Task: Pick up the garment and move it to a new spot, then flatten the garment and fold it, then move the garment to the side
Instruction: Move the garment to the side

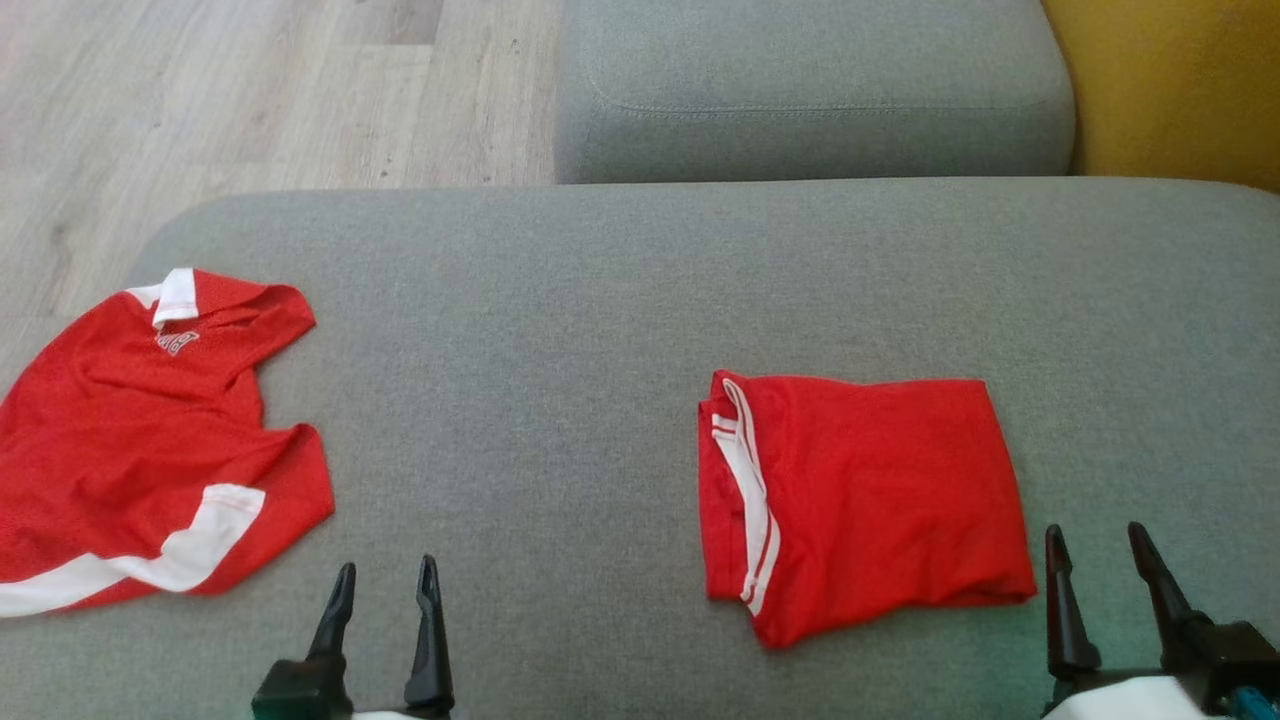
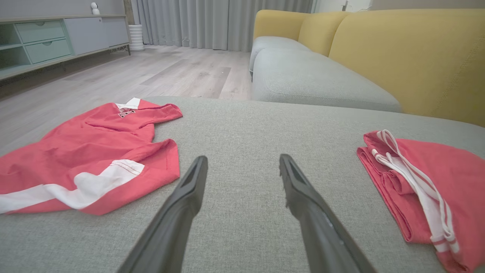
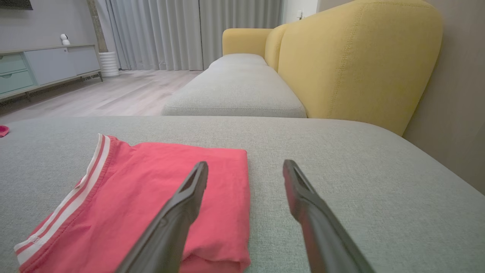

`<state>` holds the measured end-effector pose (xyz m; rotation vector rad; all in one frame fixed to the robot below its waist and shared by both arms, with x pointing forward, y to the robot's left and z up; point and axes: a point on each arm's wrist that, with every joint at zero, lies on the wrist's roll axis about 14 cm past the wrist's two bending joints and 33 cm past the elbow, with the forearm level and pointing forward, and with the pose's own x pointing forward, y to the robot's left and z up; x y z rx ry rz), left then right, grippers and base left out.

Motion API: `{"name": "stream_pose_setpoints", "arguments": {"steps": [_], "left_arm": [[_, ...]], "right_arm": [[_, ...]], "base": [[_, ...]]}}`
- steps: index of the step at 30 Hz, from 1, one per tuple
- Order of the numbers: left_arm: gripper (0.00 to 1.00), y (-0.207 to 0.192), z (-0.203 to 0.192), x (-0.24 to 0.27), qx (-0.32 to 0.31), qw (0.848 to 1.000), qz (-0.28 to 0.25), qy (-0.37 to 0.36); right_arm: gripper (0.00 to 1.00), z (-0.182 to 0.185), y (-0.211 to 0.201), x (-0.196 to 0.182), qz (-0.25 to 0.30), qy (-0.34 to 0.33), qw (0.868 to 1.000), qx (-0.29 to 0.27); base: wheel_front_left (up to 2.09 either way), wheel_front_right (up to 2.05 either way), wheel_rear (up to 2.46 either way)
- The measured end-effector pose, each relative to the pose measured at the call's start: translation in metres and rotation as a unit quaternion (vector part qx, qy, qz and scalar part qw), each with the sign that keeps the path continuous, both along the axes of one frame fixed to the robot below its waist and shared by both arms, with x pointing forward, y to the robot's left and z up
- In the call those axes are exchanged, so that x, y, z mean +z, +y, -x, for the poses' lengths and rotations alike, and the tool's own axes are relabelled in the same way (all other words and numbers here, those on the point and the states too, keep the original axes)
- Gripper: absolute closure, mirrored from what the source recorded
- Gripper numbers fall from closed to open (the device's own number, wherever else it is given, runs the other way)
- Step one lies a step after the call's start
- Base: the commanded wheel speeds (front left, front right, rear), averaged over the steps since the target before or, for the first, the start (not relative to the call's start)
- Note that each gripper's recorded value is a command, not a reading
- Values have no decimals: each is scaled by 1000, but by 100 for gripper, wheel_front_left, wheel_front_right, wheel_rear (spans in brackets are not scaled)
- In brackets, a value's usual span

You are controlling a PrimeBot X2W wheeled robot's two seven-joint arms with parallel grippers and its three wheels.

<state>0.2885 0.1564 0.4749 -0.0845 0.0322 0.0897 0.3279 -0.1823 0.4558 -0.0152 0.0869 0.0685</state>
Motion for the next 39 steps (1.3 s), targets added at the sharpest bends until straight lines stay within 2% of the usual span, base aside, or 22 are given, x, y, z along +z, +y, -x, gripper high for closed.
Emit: {"name": "stream_pose_setpoints", "arguments": {"steps": [19, 24, 28, 32, 33, 39], "left_arm": [[0, -5, -4, -5, -16, 1000, -1, 9], [0, -11, -6, -10, -37, 999, -6, 15], [0, -12, -13, -11, -53, 998, -14, 16], [0, -7, -25, -9, -59, 998, -21, 12], [0, -7, -25, -9, -59, 998, -21, 12], [0, -2, -39, -13, -62, 998, -28, 17]], "right_arm": [[0, 2, 2, -5, -7, 9, 1000, 1], [0, -6, 5, -8, -24, 14, 1000, 2], [0, -32, 5, -9, -46, 69, 996, 17], [0, -56, -8, -16, -67, 152, 986, 16], [0, -56, -8, -16, -67, 152, 986, 16], [0, -64, 8, -55, -102, 291, 950, 36]], "base": [[0, 0, 0], [0, 0, 0], [0, 0, 0], [0, 0, 0], [0, 0, 0], [0, 0, 0]]}}
